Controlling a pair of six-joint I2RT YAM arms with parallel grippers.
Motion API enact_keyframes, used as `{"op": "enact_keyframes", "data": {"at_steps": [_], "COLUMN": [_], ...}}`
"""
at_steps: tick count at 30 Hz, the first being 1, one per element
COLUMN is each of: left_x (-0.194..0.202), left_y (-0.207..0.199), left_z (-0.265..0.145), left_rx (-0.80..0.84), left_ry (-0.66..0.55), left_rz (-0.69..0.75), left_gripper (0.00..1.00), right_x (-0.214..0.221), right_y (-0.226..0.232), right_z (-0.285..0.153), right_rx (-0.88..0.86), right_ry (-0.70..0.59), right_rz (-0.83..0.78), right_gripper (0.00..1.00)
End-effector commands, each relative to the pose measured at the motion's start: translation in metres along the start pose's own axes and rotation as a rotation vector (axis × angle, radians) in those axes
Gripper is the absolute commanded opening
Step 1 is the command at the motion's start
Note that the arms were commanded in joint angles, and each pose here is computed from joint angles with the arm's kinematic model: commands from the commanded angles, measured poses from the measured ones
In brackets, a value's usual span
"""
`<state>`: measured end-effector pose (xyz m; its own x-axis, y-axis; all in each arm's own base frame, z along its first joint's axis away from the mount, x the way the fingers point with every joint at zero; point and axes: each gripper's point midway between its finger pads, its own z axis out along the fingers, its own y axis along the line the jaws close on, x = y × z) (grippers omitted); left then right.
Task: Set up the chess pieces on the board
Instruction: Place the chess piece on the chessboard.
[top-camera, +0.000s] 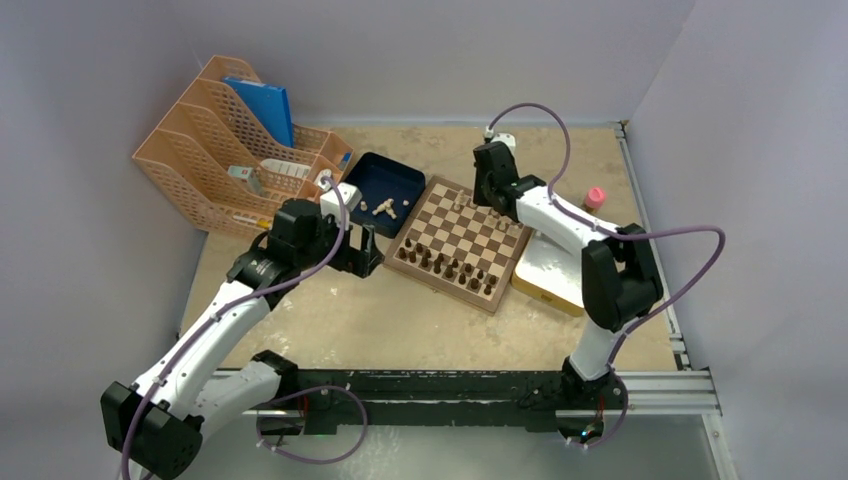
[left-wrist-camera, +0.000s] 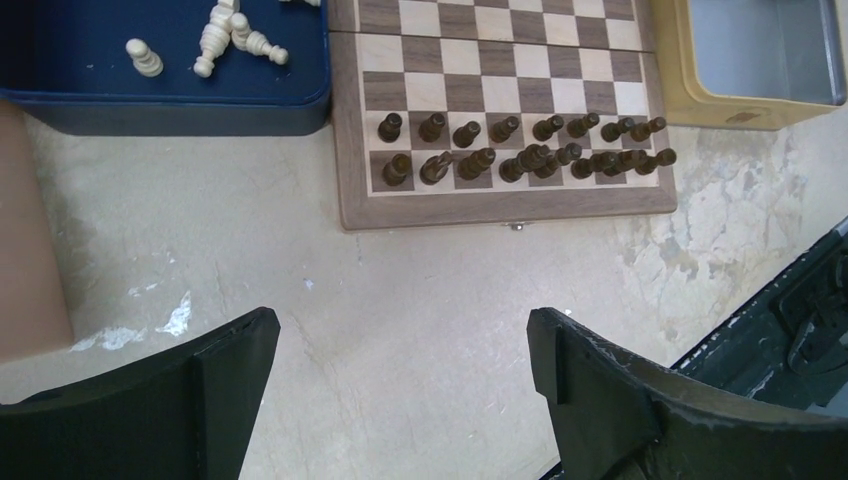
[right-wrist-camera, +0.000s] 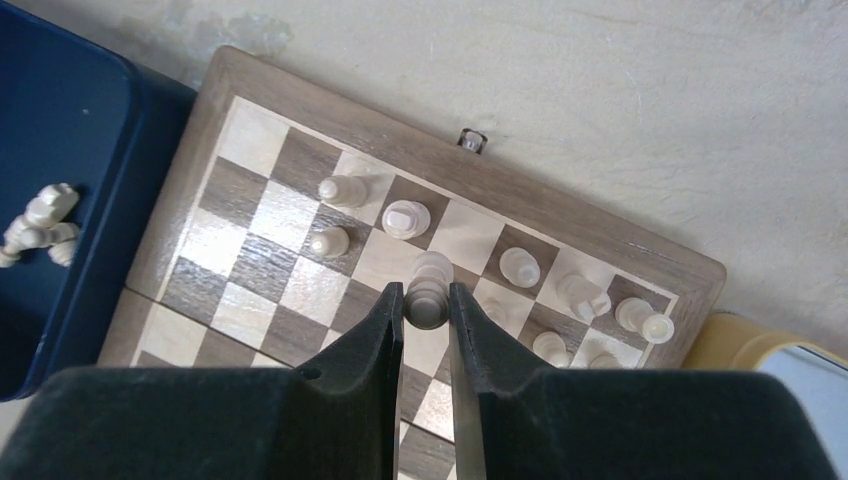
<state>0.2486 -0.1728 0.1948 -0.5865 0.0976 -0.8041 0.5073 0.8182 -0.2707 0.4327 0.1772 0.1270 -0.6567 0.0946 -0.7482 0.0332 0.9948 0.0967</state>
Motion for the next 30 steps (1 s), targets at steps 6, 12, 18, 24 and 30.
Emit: {"op": "enact_keyframes", "data": {"at_steps": [6,12,18,24,30], "left_x": [-0.005,-0.004,-0.004,-0.004,-0.004], "left_y": [0.008,0.007,0.007,0.008,0.007], "left_z": [-0.005,-0.004,-0.005,-0.005,-0.005], "left_rx": [-0.040,-0.036,-0.034,-0.039,-0.038], "left_ry": [-0.063,-0.055,-0.055,-0.056,-0.056], "left_rz": [0.036,0.037,0.040,0.039,0.040], "left_gripper": [0.96,0.94,0.94,0.93,0.93], "right_x": [-0.015,-0.013,-0.012,-0.008,-0.006], "right_y": [-0.003,-0.005,-0.007,-0.007,-0.009], "right_z": [0.010,0.018,0.025,0.031,0.035], "right_rx": [0.019,0.016,0.017,0.015,0.028], "right_ry": [-0.027,-0.025,-0.015,-0.001,0.006], "right_rz": [0.041,0.054,0.054,0.050,0.049], "right_gripper": [0.18,0.18,0.18,0.19,0.20]}}
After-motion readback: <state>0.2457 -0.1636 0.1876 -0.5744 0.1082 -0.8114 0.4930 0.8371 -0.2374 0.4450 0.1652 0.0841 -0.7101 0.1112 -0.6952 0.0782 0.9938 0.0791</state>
